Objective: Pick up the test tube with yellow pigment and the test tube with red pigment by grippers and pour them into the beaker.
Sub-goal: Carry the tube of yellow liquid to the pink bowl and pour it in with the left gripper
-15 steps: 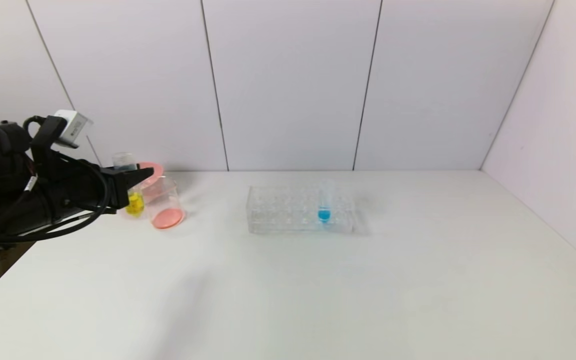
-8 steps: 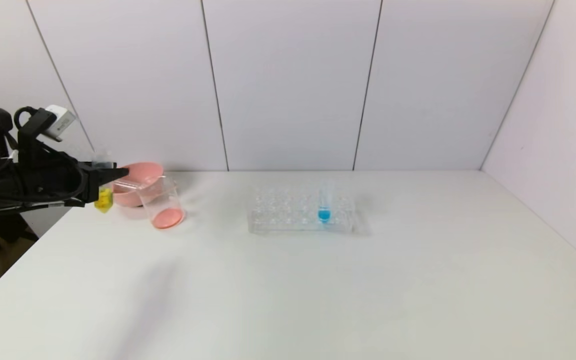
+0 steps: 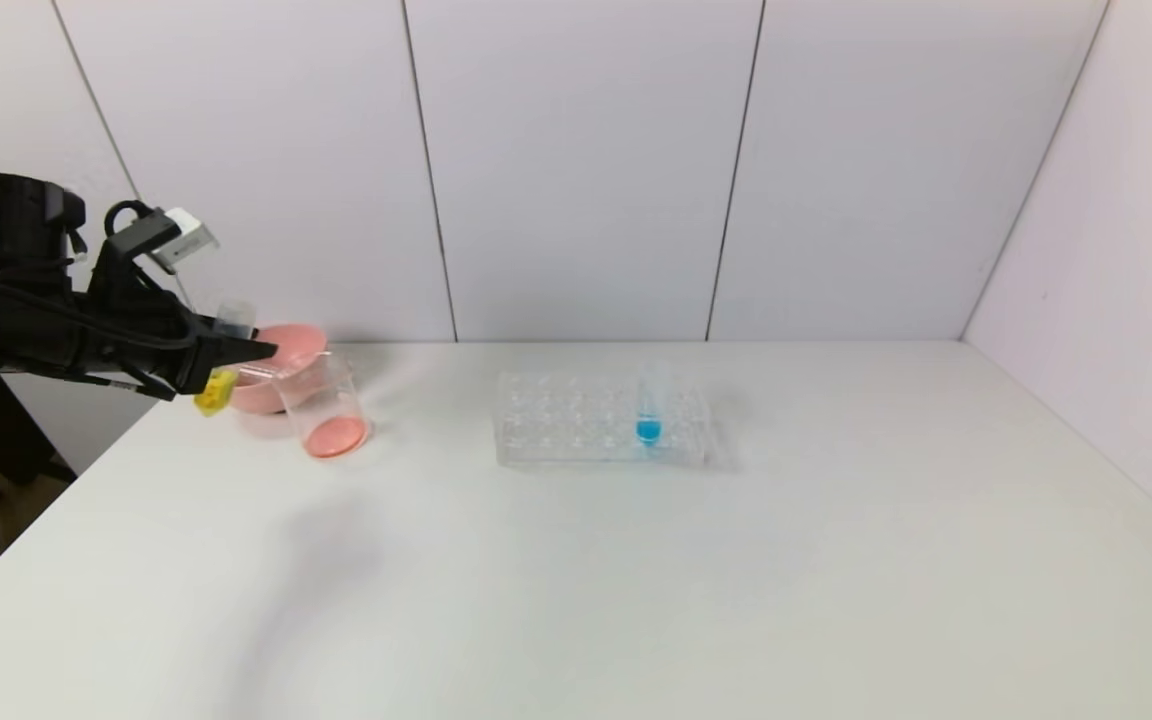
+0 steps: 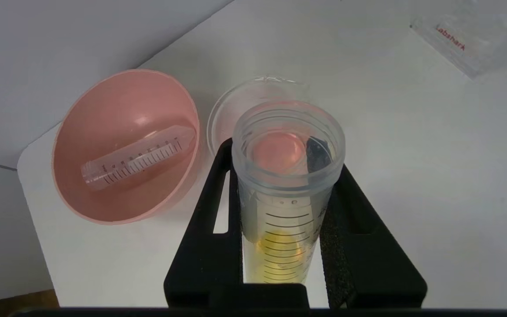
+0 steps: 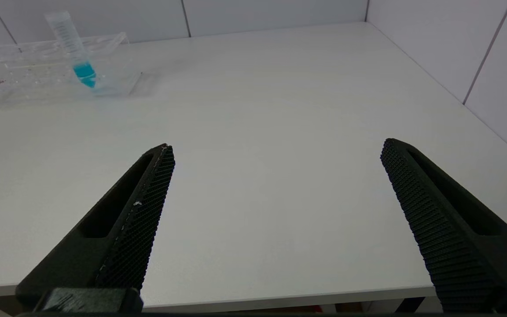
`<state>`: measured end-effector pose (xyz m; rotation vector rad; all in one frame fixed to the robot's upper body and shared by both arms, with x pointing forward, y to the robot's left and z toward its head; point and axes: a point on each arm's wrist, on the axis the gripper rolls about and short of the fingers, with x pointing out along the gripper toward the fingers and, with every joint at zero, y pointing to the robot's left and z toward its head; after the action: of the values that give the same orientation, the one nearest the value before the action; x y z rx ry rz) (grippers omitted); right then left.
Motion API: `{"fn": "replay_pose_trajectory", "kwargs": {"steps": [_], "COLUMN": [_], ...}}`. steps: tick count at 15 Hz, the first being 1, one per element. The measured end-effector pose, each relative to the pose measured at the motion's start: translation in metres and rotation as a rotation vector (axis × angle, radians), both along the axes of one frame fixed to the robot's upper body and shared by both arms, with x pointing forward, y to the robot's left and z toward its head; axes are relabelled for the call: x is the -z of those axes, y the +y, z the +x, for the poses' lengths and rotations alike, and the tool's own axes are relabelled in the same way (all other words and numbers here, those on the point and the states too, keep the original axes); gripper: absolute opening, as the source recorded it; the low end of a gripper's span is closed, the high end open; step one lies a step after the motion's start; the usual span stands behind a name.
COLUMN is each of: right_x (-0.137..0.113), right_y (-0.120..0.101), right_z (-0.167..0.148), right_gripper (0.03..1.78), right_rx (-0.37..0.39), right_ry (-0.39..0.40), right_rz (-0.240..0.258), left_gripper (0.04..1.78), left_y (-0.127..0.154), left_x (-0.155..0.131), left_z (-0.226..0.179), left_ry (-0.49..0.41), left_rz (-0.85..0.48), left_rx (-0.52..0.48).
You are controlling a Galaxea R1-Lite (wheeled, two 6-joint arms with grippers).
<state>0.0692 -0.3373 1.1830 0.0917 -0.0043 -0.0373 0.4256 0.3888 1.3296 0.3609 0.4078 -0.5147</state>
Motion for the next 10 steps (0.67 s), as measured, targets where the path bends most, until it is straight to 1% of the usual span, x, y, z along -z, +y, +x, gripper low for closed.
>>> {"fn": "replay_pose_trajectory", "kwargs": {"steps": [2, 4, 10], "right_x": [0.0, 0.0, 0.0], "right_y": [0.0, 0.0, 0.0], "right_z": [0.0, 0.0, 0.0], "right_gripper": [1.71, 1.71, 1.71], "right_rx": [0.0, 0.0, 0.001], "right_ry": [0.0, 0.0, 0.0], "right_rz": [0.0, 0.0, 0.0], "left_gripper": [0.5, 0.5, 0.5], "left_y": [-0.003, -0.003, -0.002], "left_x": [-0.005, -0.008, -0.017], "left_z": [0.002, 0.007, 0.025], "left_ry": [0.042, 0.069, 0.124], "left_rz": [0.042, 0.1, 0.202], "left_rx": [0.011, -0.002, -0.031]}}
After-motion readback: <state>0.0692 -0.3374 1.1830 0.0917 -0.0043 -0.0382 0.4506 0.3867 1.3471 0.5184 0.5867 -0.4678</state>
